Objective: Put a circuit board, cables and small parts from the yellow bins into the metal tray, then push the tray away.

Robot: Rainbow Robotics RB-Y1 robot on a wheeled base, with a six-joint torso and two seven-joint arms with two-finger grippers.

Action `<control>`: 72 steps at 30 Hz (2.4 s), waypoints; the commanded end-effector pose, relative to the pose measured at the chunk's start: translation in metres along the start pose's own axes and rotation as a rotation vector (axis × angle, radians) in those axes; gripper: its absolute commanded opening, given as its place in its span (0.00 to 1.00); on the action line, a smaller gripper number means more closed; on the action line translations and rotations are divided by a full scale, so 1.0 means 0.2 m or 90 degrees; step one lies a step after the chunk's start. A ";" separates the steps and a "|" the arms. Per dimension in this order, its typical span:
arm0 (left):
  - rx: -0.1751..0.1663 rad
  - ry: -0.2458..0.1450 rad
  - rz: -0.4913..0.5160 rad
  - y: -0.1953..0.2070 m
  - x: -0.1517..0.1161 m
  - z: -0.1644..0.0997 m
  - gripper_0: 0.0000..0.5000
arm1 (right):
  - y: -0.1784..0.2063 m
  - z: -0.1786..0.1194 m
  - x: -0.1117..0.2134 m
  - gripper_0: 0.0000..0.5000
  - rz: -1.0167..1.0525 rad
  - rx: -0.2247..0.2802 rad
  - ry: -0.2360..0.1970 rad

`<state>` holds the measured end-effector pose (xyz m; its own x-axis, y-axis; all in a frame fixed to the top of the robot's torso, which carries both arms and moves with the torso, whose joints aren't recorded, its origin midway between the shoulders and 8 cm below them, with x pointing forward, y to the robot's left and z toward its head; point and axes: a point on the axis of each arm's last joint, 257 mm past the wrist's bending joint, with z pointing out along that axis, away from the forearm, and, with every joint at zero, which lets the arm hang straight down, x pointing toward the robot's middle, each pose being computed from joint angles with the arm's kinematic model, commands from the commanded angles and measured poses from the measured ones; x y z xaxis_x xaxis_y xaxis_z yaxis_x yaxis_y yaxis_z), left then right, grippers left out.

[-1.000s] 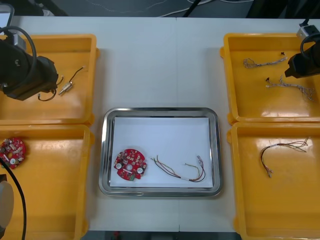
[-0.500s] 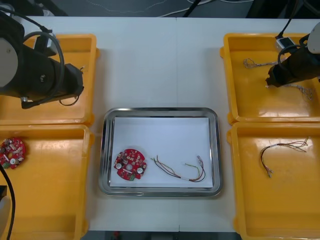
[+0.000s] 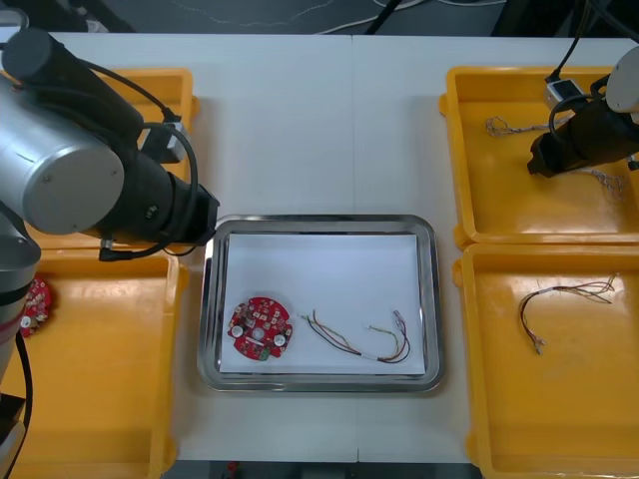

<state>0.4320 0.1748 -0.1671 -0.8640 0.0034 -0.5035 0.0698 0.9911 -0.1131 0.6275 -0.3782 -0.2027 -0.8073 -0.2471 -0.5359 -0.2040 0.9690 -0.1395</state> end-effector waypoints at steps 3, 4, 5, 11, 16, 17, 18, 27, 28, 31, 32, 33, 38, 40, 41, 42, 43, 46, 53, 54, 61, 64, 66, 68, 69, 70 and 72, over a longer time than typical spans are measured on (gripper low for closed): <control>-0.028 -0.007 -0.052 -0.03 0.06 0.04 0.00 | 0.06 -0.02 -0.09 0.41 -0.017 -0.007 -0.016; -0.029 -0.006 -0.048 -0.05 0.07 0.05 0.00 | 0.06 -0.02 -0.09 0.12 -0.017 -0.007 -0.016; -0.029 -0.006 -0.044 -0.06 0.08 0.06 0.00 | 0.06 -0.02 -0.09 0.00 -0.016 -0.007 -0.016; -0.021 -0.004 -0.033 -0.13 0.11 0.12 0.00 | 0.05 -0.03 -0.10 0.00 -0.015 -0.009 -0.018; -0.021 -0.005 -0.030 -0.16 0.14 0.16 0.00 | 0.04 -0.11 -0.14 0.00 -0.009 -0.016 -0.018; -0.020 -0.005 -0.031 -0.17 0.14 0.17 0.00 | 0.04 -0.14 -0.15 0.00 -0.012 -0.017 -0.016; -0.018 -0.004 -0.032 -0.17 0.14 0.18 0.00 | 0.05 -0.17 -0.16 0.00 -0.014 -0.021 -0.013; -0.038 -0.016 -0.039 -0.14 0.12 0.35 0.00 | 0.15 -0.29 -0.16 0.00 0.006 -0.081 0.018; -0.038 -0.016 -0.040 -0.14 0.12 0.35 0.00 | 0.16 -0.29 -0.15 0.00 0.009 -0.086 0.022; -0.042 -0.012 -0.036 -0.14 0.13 0.37 0.00 | 0.22 -0.29 -0.13 0.00 0.020 -0.109 0.033; -0.045 -0.013 -0.034 -0.14 0.14 0.37 0.00 | 0.25 -0.29 -0.12 0.00 0.023 -0.118 0.037; -0.048 -0.012 -0.033 -0.14 0.15 0.38 0.00 | 0.27 -0.28 -0.11 0.00 0.028 -0.124 0.043; -0.051 -0.006 -0.040 -0.13 0.16 0.40 0.00 | 0.34 -0.27 -0.06 0.00 0.035 -0.138 0.072; -0.049 -0.008 -0.042 -0.14 0.16 0.42 0.00 | 0.36 -0.26 -0.04 0.00 0.044 -0.145 0.084; -0.049 -0.009 -0.043 -0.14 0.16 0.43 0.00 | 0.37 -0.25 -0.04 0.00 0.047 -0.147 0.085; -0.050 -0.013 -0.040 -0.14 0.15 0.44 0.00 | 0.38 -0.25 -0.02 0.00 0.059 -0.147 0.095; -0.051 -0.017 -0.041 -0.14 0.15 0.46 0.00 | 0.39 -0.24 0.00 0.00 0.071 -0.145 0.107; -0.047 -0.019 -0.047 -0.14 0.15 0.48 0.00 | 0.41 -0.24 0.03 0.00 0.080 -0.131 0.126; -0.041 -0.020 -0.055 -0.15 0.15 0.50 0.00 | 0.42 -0.25 0.02 0.00 0.081 -0.119 0.128; -0.040 -0.020 -0.055 -0.16 0.15 0.51 0.00 | 0.42 -0.25 0.02 0.01 0.080 -0.119 0.127; -0.030 -0.028 -0.061 -0.17 0.14 0.54 0.00 | 0.40 -0.28 -0.03 0.66 0.077 -0.112 0.108; -0.030 -0.026 -0.063 -0.17 0.15 0.54 0.00 | 0.38 -0.31 -0.06 0.99 0.075 -0.103 0.093; -0.031 -0.027 -0.064 -0.17 0.15 0.54 0.00 | 0.35 -0.32 -0.08 1.00 0.074 -0.093 0.083; -0.031 -0.027 -0.065 -0.17 0.15 0.54 0.00 | 0.30 -0.33 -0.12 1.00 0.078 -0.080 0.066; -0.031 -0.027 -0.066 -0.17 0.15 0.54 0.00 | 0.30 -0.33 -0.13 1.00 0.080 -0.077 0.060; -0.031 -0.027 -0.066 -0.17 0.15 0.54 0.00 | 0.27 -0.33 -0.15 1.00 0.084 -0.068 0.049; -0.026 -0.026 -0.071 -0.18 0.15 0.55 0.00 | 0.23 -0.33 -0.17 1.00 0.099 -0.057 0.035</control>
<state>0.4583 0.1169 -0.2693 -0.8511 -0.0419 -0.5234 0.0180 0.9939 -0.1089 0.5887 -0.3107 -0.1802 -0.8995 -0.1644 -0.4048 -0.1893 0.9817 0.0219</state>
